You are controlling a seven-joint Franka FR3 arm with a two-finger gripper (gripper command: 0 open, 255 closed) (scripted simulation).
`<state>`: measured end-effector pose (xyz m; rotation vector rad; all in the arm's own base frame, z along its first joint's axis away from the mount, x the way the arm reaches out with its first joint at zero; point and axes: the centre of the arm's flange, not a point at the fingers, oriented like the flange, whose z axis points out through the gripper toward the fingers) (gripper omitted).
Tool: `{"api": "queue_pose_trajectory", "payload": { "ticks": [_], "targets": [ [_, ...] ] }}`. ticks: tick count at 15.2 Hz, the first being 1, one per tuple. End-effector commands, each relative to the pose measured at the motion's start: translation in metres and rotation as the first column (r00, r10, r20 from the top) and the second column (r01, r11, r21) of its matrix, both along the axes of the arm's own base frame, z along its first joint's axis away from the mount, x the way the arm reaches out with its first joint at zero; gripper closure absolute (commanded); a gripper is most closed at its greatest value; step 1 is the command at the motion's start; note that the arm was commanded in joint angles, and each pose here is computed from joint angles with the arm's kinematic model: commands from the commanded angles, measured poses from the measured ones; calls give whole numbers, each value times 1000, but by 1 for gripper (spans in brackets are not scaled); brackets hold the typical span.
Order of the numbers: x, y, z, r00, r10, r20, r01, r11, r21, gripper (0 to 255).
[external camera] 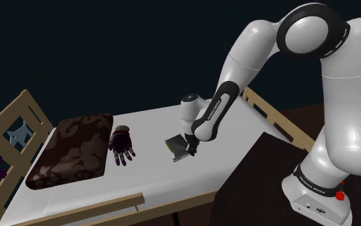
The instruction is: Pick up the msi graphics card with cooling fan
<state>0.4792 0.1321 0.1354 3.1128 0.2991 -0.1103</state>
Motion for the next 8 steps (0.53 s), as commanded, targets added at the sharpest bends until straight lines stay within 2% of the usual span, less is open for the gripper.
{"api": "queue_pose_trajectory", "payload": {
  "ticks": [1, 6, 8],
  "targets": [
    [1, 0, 10, 1000, 0, 0, 0, 1000, 0, 255],
    [1, 0, 36, 1000, 0, 0, 0, 1000, 0, 255],
    [1, 0, 37, 1000, 0, 0, 0, 1000, 0, 255]
  ]
}}
